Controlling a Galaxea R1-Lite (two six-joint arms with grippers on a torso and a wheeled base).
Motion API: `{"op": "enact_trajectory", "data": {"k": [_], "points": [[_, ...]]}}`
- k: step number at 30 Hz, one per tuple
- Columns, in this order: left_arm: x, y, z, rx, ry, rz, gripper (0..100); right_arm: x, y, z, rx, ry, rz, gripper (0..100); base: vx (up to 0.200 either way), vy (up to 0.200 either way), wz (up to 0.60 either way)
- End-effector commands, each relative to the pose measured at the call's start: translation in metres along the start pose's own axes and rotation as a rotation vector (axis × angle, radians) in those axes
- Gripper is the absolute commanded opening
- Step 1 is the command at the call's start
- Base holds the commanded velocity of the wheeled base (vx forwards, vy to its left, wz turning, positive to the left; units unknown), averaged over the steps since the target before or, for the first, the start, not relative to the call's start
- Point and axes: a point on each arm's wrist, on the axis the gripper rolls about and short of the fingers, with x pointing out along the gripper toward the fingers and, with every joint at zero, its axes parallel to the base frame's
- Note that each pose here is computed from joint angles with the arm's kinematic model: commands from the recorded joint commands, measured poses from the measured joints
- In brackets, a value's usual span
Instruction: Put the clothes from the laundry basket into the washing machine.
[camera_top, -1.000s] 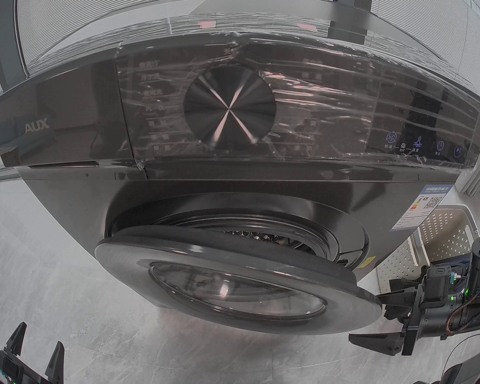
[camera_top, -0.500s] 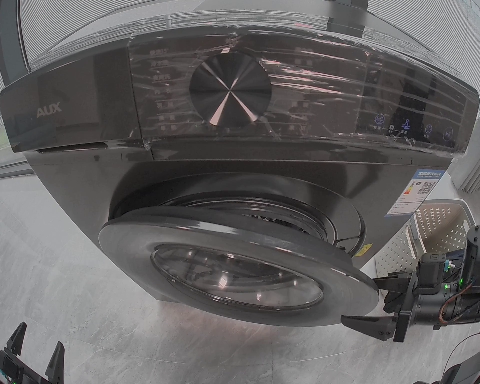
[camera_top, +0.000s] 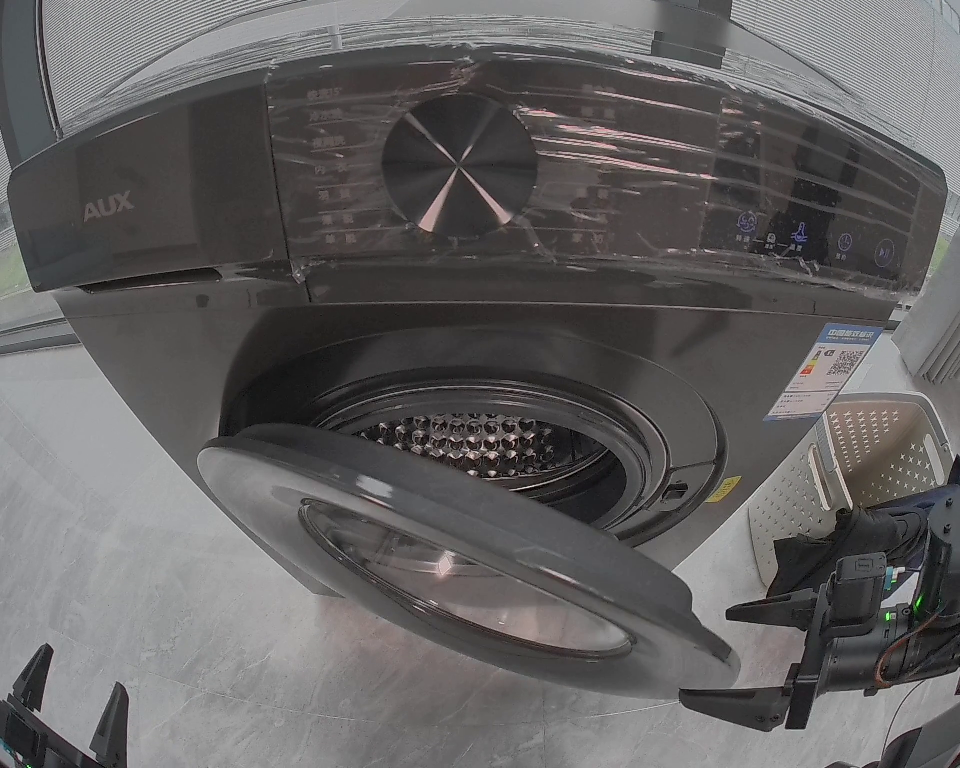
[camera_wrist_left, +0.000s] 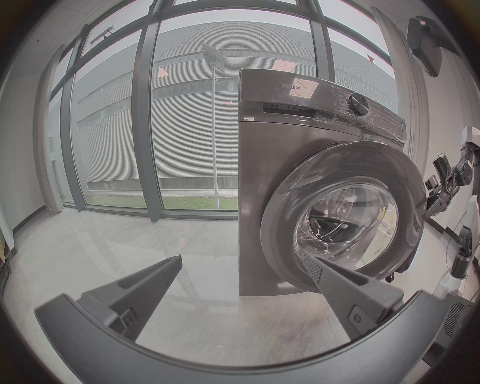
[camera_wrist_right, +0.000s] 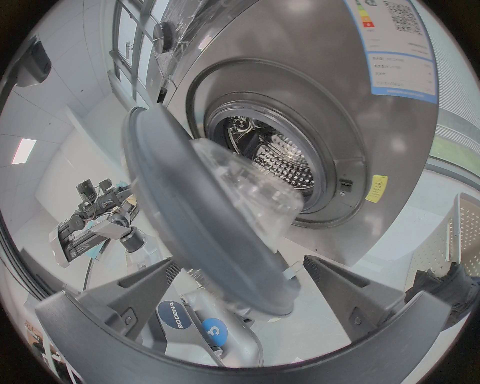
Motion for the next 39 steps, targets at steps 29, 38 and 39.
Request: {"op": "enact_trajectory", "data": {"k": [29, 38, 39], "points": [[0.000, 0.000, -0.005, 0.000, -0.001, -0.001, 100, 0.018, 0.000, 0.009, 0.006, -0.005, -0.016, 100, -0.055, 0.000, 0.00], [0.000, 0.000, -0.005, 0.000, -0.001, -0.001, 100, 0.006, 0.001, 0.014, 0.009, -0.065, -0.015, 100, 0.000, 0.000, 0.00], [0.000, 0.000, -0.005, 0.000, -0.001, -0.001, 100, 0.001, 0.002, 0.016, 0.006, -0.091, -0.015, 100, 0.000, 0.000, 0.00]]}}
